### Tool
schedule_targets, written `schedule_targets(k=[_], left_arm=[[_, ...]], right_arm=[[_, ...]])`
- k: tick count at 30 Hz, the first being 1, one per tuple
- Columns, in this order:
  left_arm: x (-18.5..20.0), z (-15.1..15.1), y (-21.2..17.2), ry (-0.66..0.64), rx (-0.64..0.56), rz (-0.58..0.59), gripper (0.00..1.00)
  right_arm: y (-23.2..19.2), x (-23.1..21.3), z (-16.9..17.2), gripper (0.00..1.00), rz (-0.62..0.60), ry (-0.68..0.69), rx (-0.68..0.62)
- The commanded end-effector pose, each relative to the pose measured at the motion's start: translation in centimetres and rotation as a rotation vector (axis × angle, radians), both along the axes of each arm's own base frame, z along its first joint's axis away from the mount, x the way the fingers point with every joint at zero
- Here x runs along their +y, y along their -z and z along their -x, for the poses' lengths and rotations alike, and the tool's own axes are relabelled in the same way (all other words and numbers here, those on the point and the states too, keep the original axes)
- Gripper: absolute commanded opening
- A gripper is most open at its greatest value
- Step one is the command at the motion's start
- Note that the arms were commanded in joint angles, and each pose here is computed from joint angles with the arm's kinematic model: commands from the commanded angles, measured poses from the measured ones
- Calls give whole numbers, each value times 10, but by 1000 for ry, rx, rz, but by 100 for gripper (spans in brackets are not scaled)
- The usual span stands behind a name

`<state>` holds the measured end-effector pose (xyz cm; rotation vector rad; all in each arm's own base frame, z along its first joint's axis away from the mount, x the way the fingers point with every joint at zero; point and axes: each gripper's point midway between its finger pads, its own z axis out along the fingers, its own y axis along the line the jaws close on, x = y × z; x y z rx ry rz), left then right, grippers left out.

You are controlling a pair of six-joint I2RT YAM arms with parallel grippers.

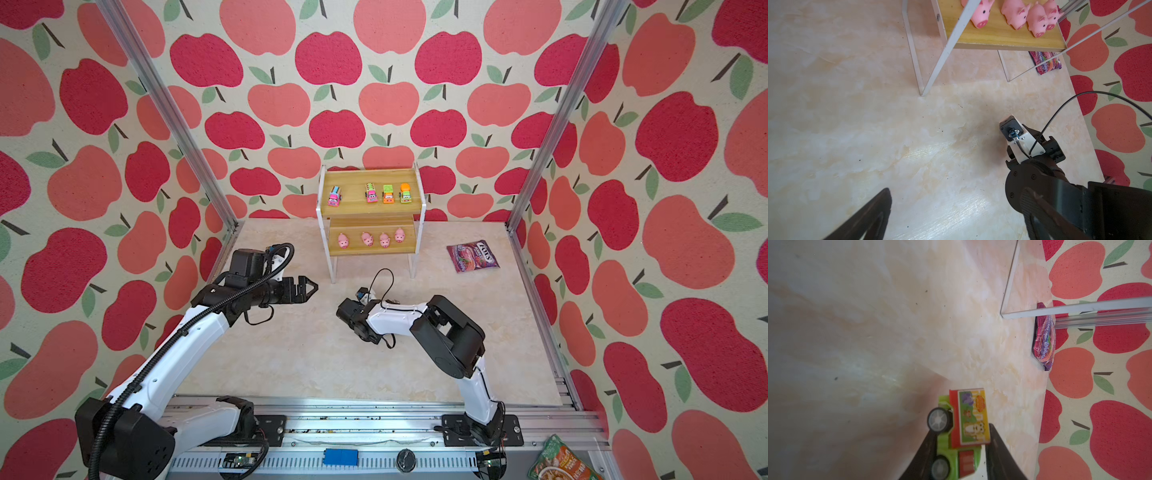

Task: Place and organize the plastic toys onto the shelf
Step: 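Lift the green-and-red car with the right gripper and swing it toward the shelf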

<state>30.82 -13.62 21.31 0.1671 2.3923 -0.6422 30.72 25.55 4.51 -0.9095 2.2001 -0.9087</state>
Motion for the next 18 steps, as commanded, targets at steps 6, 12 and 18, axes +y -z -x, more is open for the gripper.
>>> schedule_targets(k=[6,12,18], left_arm=[[8,7,-14,-11,-25,40,99],[10,7,-16,-14,-34,51,99],[12,7,-15,-21,-39,59,99]], right_arm=[[9,25,10,34,255,-104,13],[23,46,23,45,285,-157,46],[26,61,28,54,267,-190,61]])
